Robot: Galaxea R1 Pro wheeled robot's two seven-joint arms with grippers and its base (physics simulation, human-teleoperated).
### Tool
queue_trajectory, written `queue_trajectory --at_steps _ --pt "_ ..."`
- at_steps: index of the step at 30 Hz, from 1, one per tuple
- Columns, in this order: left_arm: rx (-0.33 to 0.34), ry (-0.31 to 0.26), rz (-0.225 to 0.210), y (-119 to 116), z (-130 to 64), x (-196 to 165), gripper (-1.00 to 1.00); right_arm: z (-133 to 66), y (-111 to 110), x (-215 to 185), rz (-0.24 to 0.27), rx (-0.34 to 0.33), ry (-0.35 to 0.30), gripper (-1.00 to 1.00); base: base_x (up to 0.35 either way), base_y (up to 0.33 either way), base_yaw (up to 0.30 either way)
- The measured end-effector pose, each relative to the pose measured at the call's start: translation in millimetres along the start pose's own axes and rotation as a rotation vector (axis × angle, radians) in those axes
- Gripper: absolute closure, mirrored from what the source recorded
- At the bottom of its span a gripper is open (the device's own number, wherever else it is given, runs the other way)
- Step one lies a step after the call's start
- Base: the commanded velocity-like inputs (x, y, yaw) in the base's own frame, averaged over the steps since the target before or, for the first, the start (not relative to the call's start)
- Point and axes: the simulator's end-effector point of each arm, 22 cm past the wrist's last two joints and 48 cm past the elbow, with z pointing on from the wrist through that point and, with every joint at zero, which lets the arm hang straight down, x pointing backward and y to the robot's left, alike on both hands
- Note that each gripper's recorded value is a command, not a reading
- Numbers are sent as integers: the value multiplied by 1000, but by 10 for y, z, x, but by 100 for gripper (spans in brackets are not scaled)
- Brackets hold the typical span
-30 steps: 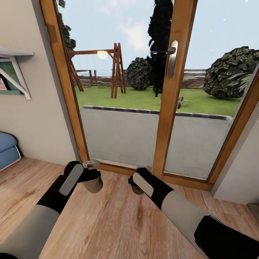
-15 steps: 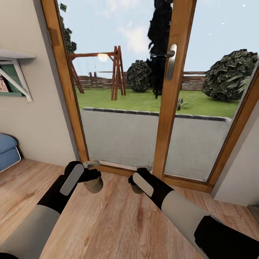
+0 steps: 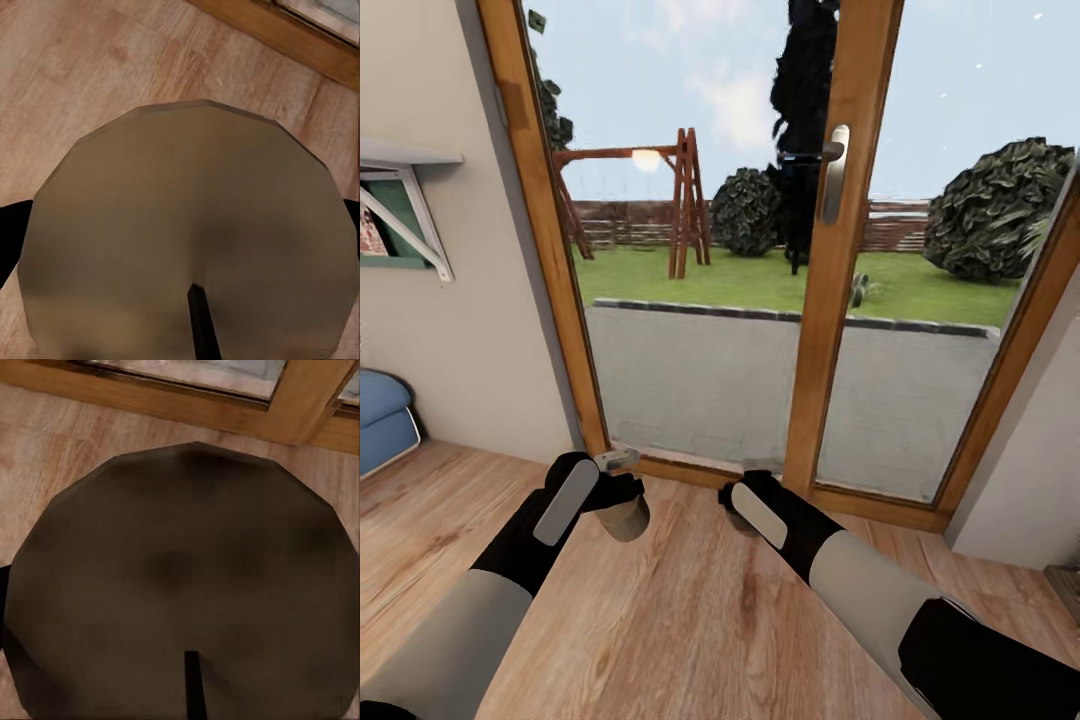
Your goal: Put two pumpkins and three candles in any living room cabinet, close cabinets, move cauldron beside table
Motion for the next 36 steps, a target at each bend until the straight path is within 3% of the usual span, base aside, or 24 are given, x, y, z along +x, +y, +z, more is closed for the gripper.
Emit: queue_trajectory --at_steps 10,27,36 --pt "-2 1 0 4 13 4 100 11 6 2 -4 -3 -1 100 -60 0 0" --pt "-1 3 5 -13 17 16 100 14 6 8 -5 -2 1 100 -317 0 0" --pt "12 6 5 -113 14 39 100 13 -33 43 -46 13 19 100 -316 0 0"
